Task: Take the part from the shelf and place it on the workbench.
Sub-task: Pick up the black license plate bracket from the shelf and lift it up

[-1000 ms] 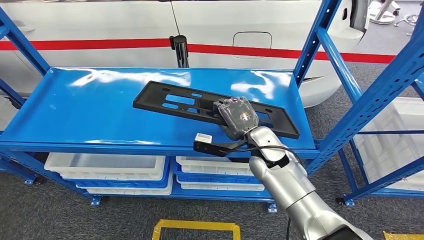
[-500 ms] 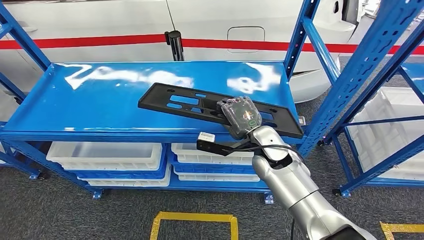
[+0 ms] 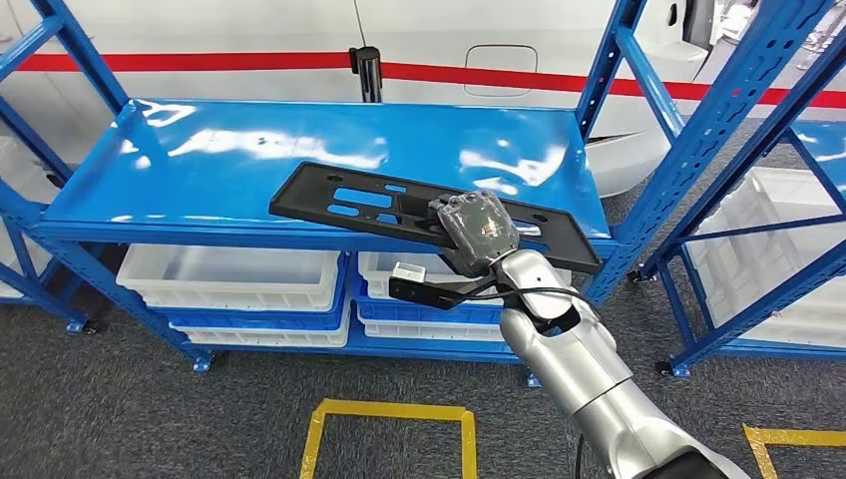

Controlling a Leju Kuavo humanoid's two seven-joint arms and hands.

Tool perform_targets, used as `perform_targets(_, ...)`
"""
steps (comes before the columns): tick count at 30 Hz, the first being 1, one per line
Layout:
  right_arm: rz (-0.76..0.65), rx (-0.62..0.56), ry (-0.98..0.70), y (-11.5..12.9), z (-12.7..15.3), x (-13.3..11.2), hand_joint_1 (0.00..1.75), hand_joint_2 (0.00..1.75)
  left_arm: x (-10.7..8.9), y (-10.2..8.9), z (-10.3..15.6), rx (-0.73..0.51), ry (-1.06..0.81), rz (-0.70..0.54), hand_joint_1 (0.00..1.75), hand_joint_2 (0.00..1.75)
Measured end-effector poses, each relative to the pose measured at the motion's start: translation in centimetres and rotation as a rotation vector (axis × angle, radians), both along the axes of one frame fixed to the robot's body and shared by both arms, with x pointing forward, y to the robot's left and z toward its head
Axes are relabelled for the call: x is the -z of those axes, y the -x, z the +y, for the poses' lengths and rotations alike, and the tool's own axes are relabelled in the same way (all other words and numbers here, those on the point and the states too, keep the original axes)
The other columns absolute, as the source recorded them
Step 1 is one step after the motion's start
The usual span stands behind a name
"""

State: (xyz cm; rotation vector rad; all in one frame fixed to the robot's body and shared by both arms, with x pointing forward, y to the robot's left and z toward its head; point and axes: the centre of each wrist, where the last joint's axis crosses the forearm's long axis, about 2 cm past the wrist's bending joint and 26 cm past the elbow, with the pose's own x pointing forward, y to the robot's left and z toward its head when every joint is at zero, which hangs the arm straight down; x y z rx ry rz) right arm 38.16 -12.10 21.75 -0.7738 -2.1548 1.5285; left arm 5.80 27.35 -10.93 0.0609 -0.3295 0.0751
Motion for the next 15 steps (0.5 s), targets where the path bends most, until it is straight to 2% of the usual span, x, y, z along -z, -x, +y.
perform_targets(15,-0.001,0.003,0.002,-0.06,0.07,-0.11,1.75,1.75,0.01,0.07,-0.06,0.001,0.002,-0.002,0.0,1.75)
